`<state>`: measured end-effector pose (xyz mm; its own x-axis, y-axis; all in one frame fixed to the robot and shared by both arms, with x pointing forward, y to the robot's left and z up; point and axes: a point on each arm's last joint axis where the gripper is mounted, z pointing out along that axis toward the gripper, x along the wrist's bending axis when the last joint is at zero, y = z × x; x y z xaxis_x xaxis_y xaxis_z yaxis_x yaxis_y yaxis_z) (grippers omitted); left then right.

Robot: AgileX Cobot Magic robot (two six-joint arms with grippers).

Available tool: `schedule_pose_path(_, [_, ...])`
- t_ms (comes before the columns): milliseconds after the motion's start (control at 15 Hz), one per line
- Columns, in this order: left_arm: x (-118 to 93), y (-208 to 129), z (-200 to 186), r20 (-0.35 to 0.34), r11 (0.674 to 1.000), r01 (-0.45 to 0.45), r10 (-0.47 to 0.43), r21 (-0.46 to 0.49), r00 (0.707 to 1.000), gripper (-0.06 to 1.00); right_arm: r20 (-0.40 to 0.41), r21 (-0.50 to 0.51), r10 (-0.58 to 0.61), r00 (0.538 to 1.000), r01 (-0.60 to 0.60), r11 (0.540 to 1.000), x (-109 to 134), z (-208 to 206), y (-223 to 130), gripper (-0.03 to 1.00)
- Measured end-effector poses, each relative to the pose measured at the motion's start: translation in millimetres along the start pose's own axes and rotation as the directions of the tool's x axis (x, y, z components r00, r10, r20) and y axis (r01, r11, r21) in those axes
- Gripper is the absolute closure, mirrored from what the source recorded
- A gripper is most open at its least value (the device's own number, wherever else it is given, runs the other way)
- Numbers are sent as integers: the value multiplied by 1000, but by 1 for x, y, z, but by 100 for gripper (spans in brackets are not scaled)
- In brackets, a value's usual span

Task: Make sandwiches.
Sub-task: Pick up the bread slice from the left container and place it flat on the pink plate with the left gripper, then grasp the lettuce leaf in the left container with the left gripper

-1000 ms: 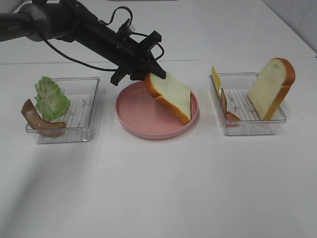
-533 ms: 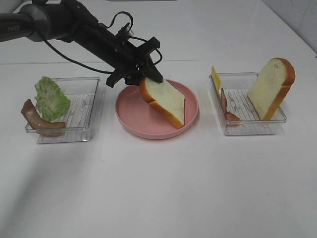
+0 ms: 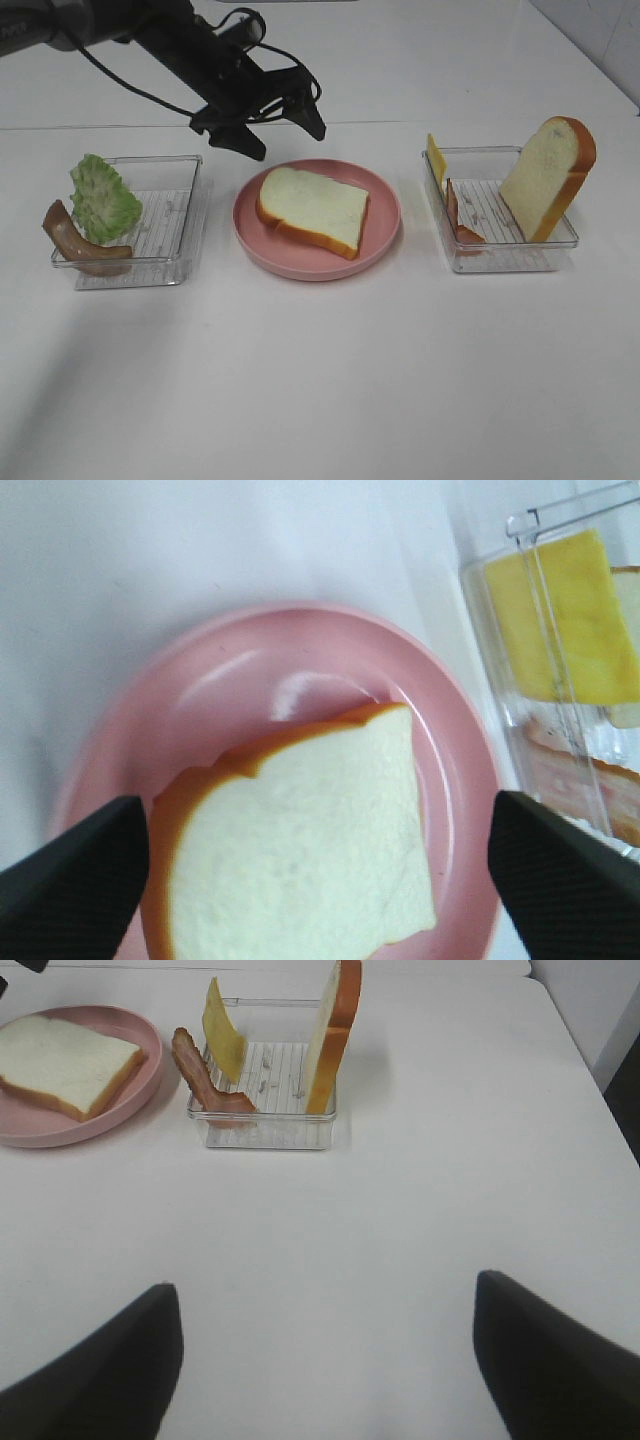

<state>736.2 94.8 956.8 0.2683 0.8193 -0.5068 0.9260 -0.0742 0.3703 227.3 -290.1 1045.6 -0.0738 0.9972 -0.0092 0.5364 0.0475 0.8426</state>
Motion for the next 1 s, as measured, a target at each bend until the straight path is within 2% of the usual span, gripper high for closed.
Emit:
schedule_pose_path(200, [-8, 13, -36, -134, 997, -58, 51, -46, 990, 8, 0, 0, 0, 1000, 0, 1000, 0, 0, 0, 21])
schedule_pose_path(267, [-10, 15, -54, -221, 997, -67, 55, -46, 974, 8, 0, 0, 0, 1000, 0, 1000, 0, 0, 0, 21])
schedule_pose_path(333, [-11, 15, -67, -278, 997, -58, 45, -40, 959, 8, 0, 0, 0, 1000, 0, 1000, 0, 0, 0, 21])
schedule_pose_path(400, [-11, 15, -72, -303, 998, -50, 37, -37, 952, 8, 0, 0, 0, 1000, 0, 1000, 0, 0, 0, 21])
schedule_pose_path(533, [-9, 16, -89, -395, 999, -26, 5, -47, 919, 12, 0, 0, 0, 1000, 0, 1000, 0, 0, 0, 21])
schedule_pose_path(867, [8, 19, -115, -436, 997, 2, -37, -80, 899, 14, 0, 0, 0, 1000, 0, 1000, 0, 0, 0, 21])
schedule_pose_path(1000, [27, 19, -136, -453, 994, 45, -87, -102, 887, 12, 0, 0, 0, 1000, 0, 1000, 0, 0, 0, 21])
